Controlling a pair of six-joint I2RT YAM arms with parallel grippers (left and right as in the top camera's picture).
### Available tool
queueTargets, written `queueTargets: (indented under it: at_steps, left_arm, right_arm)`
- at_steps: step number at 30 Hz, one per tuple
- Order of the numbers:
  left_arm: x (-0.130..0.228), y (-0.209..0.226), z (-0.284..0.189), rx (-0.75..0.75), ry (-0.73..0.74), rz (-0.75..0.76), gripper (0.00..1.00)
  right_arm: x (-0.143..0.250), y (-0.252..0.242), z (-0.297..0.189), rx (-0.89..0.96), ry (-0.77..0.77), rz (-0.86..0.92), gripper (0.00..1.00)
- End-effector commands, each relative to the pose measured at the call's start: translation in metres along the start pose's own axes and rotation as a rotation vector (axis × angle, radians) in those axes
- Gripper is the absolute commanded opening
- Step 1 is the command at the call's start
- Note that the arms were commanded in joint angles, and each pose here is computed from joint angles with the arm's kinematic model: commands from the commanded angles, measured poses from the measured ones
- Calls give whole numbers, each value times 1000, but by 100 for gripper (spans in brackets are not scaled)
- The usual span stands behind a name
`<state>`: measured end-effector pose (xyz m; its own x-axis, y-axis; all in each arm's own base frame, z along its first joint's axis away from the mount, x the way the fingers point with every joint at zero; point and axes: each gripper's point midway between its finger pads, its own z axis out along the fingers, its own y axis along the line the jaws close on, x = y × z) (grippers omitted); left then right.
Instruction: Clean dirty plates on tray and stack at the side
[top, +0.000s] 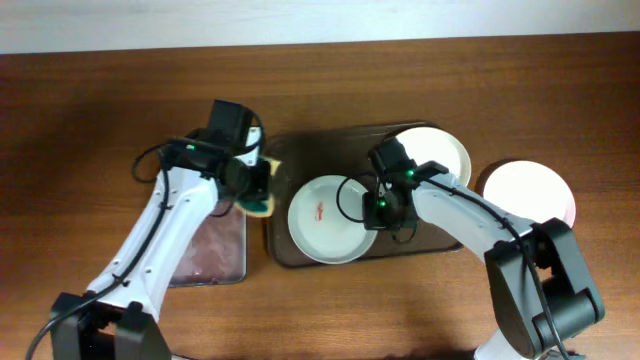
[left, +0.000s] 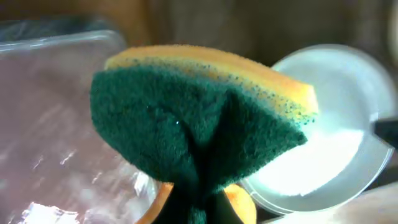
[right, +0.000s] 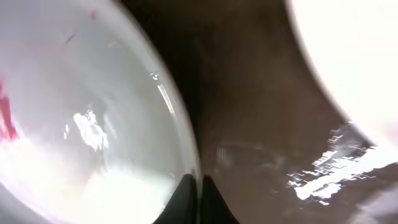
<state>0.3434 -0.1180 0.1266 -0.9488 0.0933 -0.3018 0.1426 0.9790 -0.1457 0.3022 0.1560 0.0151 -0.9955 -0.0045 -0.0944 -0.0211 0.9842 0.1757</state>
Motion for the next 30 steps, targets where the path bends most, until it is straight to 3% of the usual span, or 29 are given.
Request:
queueTargets:
  at_steps: [1,6,11,20,23,30]
  left_arm:
    - [-12,-40,-5,127,-49,-21,0]
    - [-8,-76,21,167,-14,-29,0]
    - [25,-128,69,250,136,7,0]
    - [61,-135,144,210,297,-61,0]
    - [65,-110,161,76,292,-55,0]
    - [43,-13,138,-491,154,36,0]
  right_arm:
    - [-11,-9,-10,83,-39,-68,4]
    - [-11,-9,-10,83,-40,-69,4]
    - [-11,-9,-10,82,-41,-69,4]
    - [-14,-8,-10,77,-53,-70,4]
    - [-13,-8,-10,79,-47,-69,4]
    - [-8,-10,-10,87,-29,-68,4]
